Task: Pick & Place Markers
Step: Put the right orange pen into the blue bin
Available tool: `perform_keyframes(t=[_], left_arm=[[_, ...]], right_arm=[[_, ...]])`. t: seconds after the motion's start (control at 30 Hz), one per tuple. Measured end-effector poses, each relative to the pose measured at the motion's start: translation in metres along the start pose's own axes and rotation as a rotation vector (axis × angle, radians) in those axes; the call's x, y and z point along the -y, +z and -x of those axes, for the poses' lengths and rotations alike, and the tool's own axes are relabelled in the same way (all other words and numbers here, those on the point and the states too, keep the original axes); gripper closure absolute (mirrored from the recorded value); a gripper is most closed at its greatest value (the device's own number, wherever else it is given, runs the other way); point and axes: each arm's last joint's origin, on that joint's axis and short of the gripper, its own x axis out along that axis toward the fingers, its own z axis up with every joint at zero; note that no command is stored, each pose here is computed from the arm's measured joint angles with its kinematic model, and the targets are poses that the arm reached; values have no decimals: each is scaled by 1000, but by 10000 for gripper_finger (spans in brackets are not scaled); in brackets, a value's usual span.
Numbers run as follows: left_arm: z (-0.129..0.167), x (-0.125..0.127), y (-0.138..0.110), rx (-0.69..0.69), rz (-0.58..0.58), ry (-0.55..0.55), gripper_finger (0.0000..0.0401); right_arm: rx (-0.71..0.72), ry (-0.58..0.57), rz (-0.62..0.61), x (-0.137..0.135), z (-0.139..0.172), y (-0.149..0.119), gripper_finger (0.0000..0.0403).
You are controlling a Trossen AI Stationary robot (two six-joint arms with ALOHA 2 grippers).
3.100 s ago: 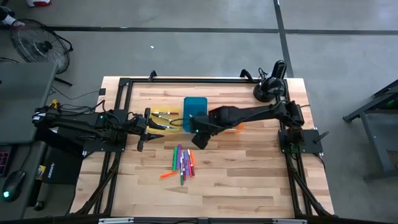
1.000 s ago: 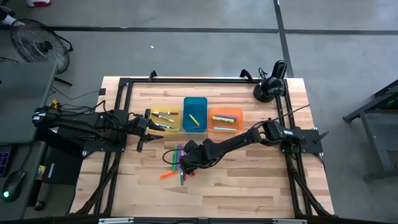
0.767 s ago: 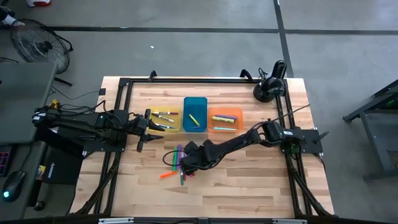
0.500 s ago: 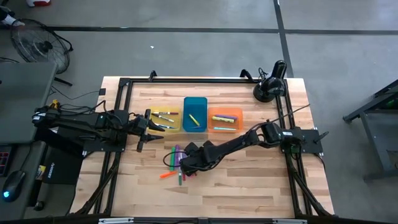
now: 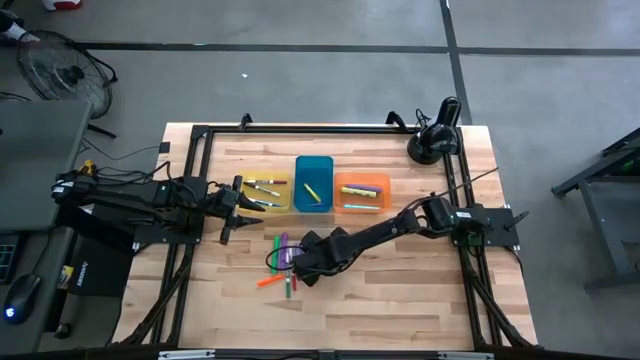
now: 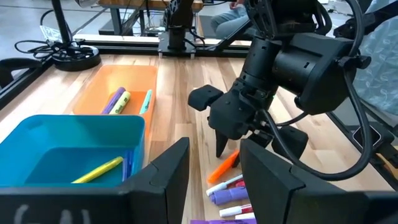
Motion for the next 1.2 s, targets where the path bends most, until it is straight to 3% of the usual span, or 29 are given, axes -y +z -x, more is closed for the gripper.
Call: perform_keyframes(t=[0.23,0.53,1.2], left_arm=[[0,0,0,0,0,0,264],[0,0,0,-1,0,0,264],[0,0,-2,-23,2,2,264]], right_arm=[[-2,4,25,1,-1,2,291],[-4,14,93,0,-1,2,371],[12,16,198,2,5,5,373]])
